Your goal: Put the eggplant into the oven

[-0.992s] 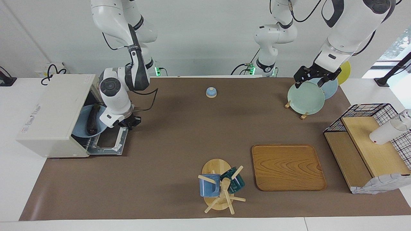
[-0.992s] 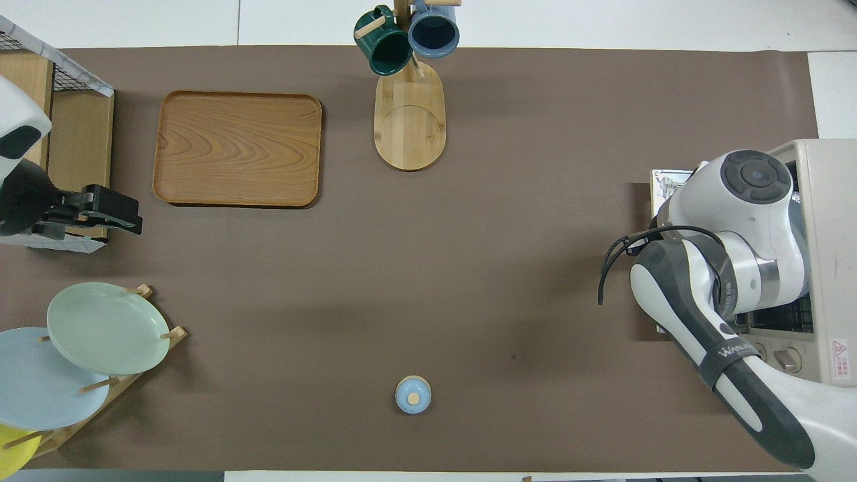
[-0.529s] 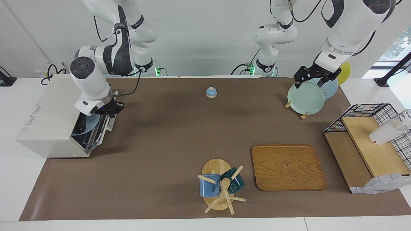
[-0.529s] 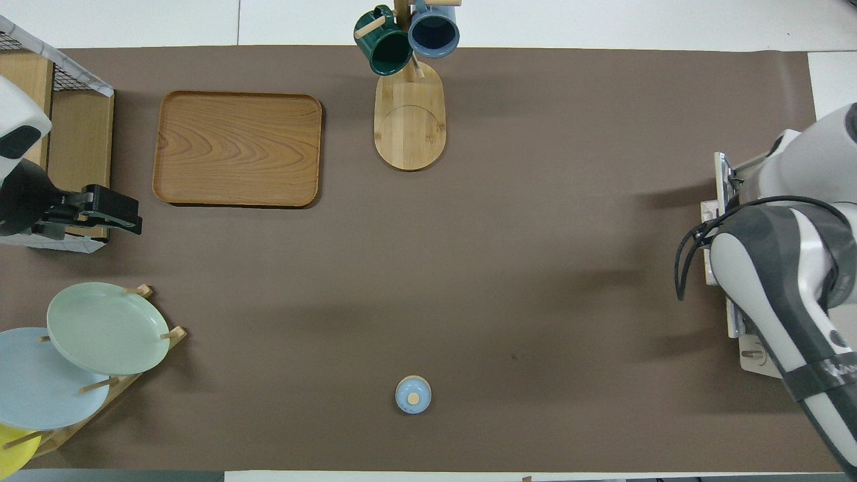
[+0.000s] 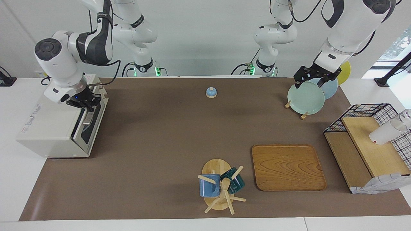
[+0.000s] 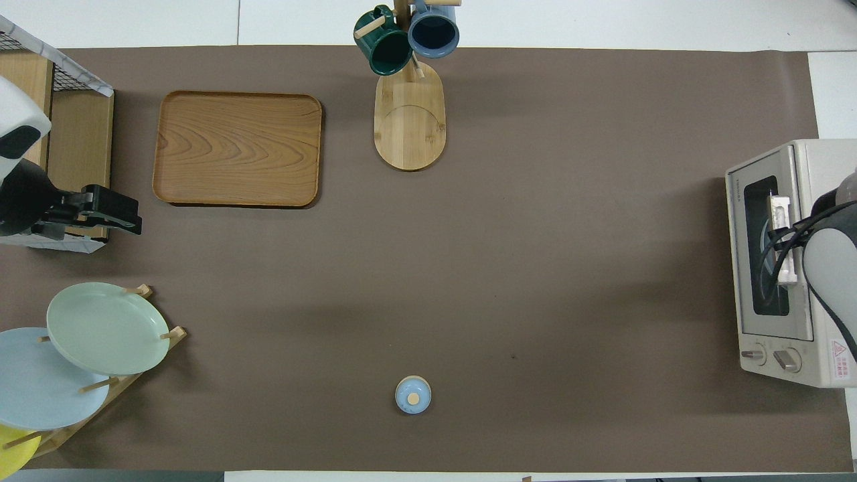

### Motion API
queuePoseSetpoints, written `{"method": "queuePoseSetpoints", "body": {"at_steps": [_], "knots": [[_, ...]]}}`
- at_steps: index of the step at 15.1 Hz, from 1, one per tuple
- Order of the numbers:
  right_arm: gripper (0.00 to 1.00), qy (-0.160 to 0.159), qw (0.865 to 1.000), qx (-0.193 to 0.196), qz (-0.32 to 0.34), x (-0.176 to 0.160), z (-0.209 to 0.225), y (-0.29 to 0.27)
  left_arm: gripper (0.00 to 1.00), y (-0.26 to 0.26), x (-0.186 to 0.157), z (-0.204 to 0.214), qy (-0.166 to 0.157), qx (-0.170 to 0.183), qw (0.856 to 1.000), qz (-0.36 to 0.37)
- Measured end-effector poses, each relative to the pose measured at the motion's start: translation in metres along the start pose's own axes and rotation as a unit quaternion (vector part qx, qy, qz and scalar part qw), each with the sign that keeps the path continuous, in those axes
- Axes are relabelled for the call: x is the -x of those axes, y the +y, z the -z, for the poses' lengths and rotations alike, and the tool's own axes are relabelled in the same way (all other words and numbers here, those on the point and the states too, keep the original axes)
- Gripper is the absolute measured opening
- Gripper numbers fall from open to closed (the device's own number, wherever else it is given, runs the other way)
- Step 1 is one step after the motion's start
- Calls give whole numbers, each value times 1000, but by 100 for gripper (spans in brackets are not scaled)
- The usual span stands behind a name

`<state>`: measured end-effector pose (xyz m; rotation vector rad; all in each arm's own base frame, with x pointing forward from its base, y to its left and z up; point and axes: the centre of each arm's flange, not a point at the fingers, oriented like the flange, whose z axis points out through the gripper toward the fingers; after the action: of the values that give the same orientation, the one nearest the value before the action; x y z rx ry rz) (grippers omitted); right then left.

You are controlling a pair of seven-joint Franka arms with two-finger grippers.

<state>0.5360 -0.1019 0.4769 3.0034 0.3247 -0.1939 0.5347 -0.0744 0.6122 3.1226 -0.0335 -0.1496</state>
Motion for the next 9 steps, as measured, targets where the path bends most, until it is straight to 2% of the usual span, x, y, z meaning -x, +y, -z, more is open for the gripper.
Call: {"method": "queuePoseSetpoints", "body": {"at_steps": [2, 6, 9], "knots": [[9, 1, 1000, 0, -1, 6, 19, 2, 100, 0, 0, 0, 0, 0, 1000, 0], [9, -3, 1000, 0, 3, 4, 96, -17, 100, 0, 0, 0, 0, 0, 1000, 0], [8, 10, 999, -36, -15, -9, 110, -34, 100, 0, 0, 0, 0, 0, 1000, 0]]}}
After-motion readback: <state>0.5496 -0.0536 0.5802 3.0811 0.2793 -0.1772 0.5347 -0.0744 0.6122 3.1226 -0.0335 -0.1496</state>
